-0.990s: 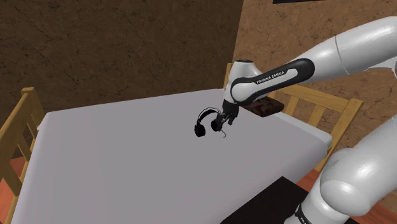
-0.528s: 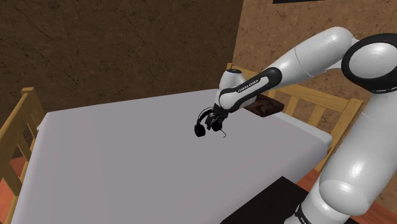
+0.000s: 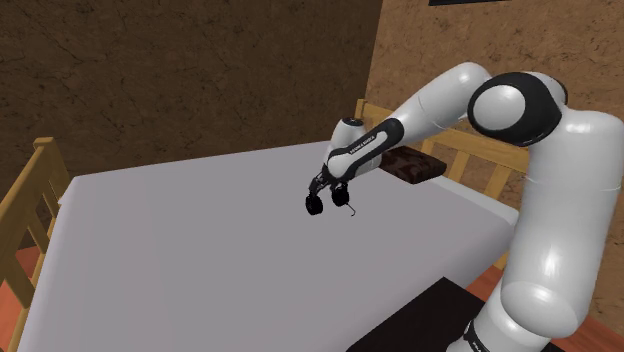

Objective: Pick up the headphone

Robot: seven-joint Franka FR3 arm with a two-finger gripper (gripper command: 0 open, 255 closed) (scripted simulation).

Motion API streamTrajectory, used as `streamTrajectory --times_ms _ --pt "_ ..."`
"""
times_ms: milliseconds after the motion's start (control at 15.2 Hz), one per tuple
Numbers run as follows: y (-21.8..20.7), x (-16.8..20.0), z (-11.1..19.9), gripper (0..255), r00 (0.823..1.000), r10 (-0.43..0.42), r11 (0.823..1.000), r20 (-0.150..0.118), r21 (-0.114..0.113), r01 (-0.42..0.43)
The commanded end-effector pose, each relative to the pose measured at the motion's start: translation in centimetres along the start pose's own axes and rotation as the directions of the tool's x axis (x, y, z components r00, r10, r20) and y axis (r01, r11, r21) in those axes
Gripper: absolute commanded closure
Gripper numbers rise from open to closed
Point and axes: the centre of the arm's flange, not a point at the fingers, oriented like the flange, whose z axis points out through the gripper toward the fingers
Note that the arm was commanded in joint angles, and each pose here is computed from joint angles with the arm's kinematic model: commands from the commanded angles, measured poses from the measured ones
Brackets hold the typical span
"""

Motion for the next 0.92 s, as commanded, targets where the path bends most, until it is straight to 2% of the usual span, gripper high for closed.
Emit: streamTrajectory --times_ms 0,132,594,726,792,858 --pt "0.7 1.8 1.9 0 0.999 0.012 1.0 -0.029 -0.006 -0.013" --pt "1.0 3.0 2.9 0 0.999 0.021 1.0 -0.048 -0.009 -0.021" --pt "0.8 1.7 6.7 0 0.999 0.021 1.0 -0.048 -0.009 -0.021" --pt "0.8 1.7 6.7 0 0.999 0.021 1.0 -0.048 -0.009 -0.021" --pt "0.8 1.8 6.7 255 0.999 0.021 1.0 -0.048 -0.009 -0.021" --pt "0.8 1.8 6.7 255 0.999 0.021 1.0 -0.048 -0.009 -0.021"
